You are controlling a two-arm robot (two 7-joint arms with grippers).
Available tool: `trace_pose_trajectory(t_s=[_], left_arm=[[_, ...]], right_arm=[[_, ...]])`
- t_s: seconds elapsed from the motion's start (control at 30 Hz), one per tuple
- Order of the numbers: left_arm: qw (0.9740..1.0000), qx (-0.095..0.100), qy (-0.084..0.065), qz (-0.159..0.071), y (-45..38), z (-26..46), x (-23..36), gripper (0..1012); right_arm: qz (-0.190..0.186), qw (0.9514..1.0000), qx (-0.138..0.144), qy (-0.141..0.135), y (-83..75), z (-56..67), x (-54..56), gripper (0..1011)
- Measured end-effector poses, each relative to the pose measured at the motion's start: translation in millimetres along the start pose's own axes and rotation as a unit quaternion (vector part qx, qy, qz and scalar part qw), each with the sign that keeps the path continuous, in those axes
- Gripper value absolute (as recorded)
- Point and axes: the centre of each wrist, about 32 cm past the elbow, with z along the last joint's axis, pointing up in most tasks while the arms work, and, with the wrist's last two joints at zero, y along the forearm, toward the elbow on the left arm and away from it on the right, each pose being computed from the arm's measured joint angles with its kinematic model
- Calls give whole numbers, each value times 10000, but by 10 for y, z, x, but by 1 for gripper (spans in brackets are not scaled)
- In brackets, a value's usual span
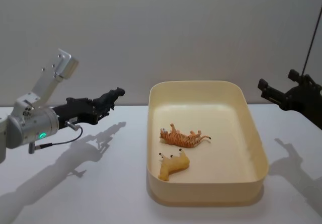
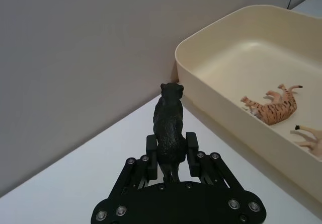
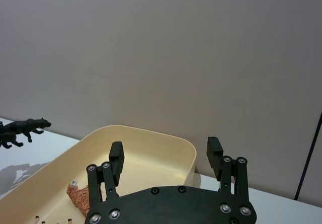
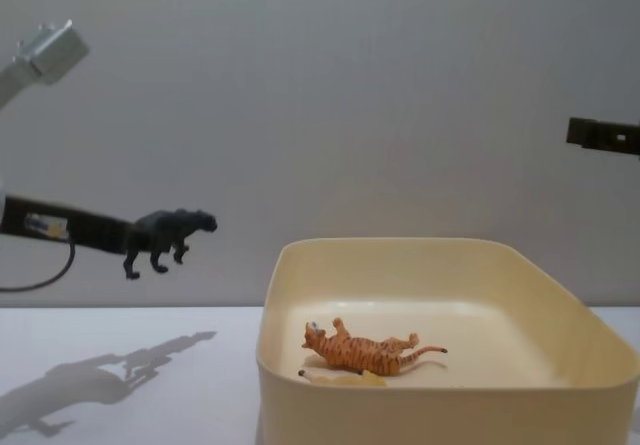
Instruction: Pick up the toy alternately with two hands and place it into the central storage box.
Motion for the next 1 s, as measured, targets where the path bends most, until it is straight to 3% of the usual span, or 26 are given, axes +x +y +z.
trace_pose_trajectory(t_s=[0.33,0.6,0.67,0.7,0.77,0.8,0.9,0.93,1.0], left_arm=[[9985,-178,-379,-345,49,176,-33,304],[9938,-338,-733,-766,4,338,-62,304],[9908,-394,-875,-950,-37,401,-75,304],[9908,-394,-875,-950,-37,401,-75,304],[9873,-443,-1016,-1141,-88,461,-86,304],[9873,-443,-1016,-1141,-88,461,-86,304],[9823,-486,-1181,-1370,-162,531,-104,304],[9823,-486,-1181,-1370,-162,531,-104,304],[9770,-502,-1336,-1584,-239,584,-118,304]], right_arm=[[0,10000,0,0,0,0,0,1001],[0,10000,1,0,0,0,0,1001],[0,10000,0,0,0,0,0,1001],[0,10000,0,0,0,0,0,1001],[0,10000,0,0,0,0,0,1001],[0,10000,0,0,0,0,0,1001],[0,10000,0,0,0,0,0,1001],[0,10000,0,0,0,0,0,1001],[0,10000,0,0,0,0,0,1001]])
